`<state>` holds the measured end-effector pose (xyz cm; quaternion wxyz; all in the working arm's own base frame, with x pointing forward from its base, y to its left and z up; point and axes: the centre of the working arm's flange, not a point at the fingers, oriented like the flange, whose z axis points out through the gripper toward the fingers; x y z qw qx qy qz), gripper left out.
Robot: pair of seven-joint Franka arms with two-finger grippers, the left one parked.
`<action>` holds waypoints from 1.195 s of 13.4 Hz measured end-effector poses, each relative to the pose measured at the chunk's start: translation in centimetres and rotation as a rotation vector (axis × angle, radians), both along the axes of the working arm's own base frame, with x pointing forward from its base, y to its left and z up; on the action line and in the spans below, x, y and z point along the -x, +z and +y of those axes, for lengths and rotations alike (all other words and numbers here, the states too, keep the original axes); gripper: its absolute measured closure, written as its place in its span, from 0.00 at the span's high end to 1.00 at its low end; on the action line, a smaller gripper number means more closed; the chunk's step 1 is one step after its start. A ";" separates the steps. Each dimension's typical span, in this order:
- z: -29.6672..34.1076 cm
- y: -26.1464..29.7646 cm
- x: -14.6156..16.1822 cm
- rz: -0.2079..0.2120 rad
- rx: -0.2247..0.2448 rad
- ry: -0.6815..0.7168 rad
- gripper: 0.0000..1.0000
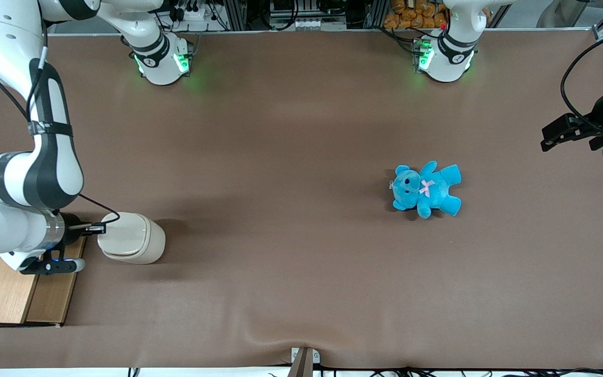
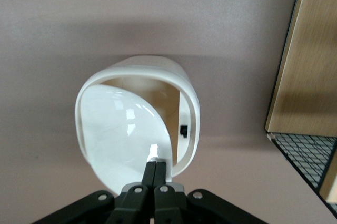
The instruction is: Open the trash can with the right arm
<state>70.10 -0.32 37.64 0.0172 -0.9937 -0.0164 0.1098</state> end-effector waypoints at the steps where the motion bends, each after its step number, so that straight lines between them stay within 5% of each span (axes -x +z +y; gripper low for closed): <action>1: 0.3 0.5 0.1 0.009 0.001 -0.006 0.08; 2: 0.7 0.8 0.1 0.019 0.003 -0.015 0.08; 4: 1.4 1.6 0.2 0.029 0.007 -0.031 0.25; 11: 1.4 6.6 0.6 -0.033 -0.002 -0.043 0.98; 16: -0.7 10.7 1.9 -0.057 -0.003 -0.069 1.00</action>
